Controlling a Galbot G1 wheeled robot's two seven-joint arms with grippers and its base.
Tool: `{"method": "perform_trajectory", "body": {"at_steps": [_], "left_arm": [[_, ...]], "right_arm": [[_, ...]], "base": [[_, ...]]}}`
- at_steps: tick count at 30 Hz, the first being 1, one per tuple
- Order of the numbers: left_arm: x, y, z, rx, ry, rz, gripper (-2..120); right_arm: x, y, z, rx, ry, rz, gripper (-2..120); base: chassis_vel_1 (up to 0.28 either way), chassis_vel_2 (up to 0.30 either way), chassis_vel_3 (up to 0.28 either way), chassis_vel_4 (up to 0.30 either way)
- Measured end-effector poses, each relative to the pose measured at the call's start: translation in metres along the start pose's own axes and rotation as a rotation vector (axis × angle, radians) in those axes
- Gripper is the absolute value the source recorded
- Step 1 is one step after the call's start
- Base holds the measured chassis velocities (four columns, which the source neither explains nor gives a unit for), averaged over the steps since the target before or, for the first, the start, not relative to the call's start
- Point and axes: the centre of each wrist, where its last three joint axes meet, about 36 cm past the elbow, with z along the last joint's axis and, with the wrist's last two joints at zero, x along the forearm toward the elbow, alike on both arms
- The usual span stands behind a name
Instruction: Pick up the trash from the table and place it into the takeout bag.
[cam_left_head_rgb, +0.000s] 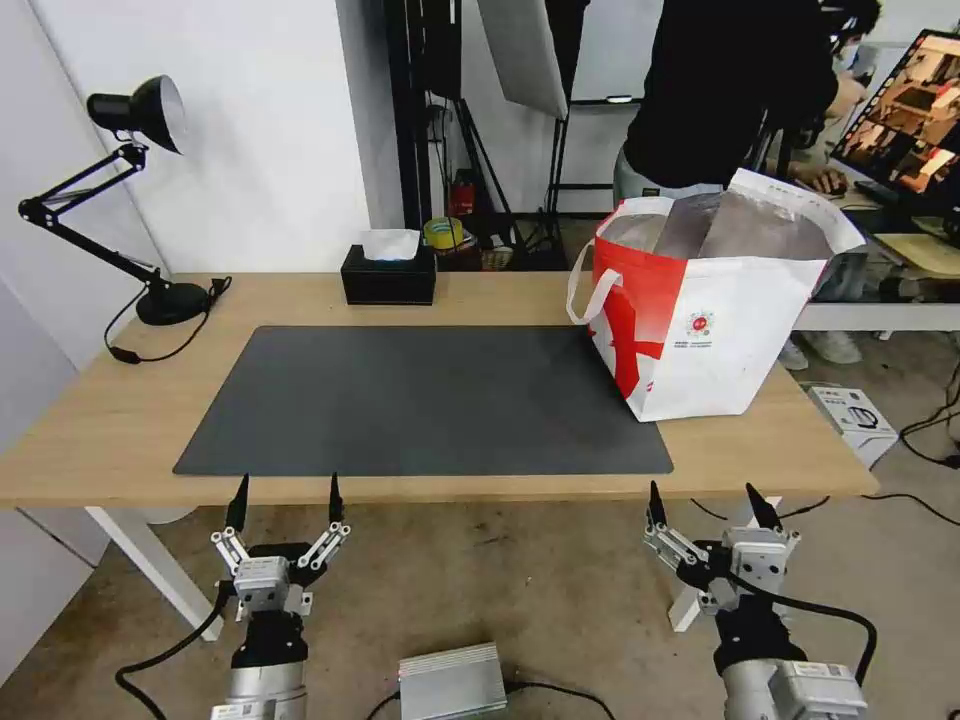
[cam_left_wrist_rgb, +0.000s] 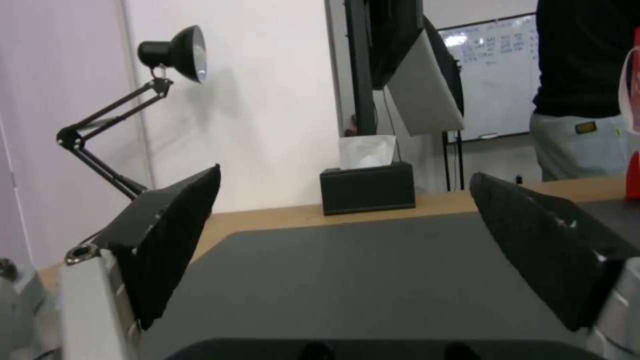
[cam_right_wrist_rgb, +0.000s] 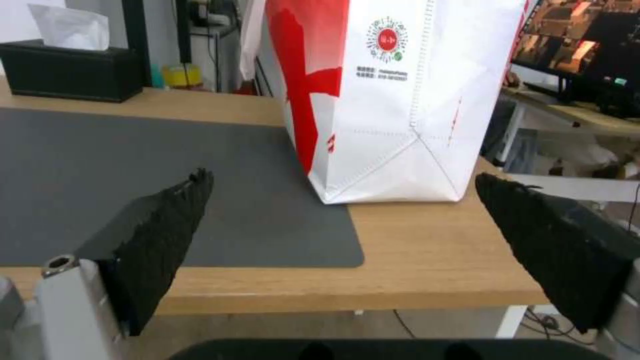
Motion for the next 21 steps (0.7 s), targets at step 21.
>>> {"method": "perform_trajectory", "body": {"at_steps": [21], "left_arm": [[0.012,0.004,0.003,0.000,0.040,0.011,100]], "right_arm": [[0.000,0.000,0.000,0.000,0.000,0.000,100]], "base": [[0.000,0.000,0.000,0.000]]}}
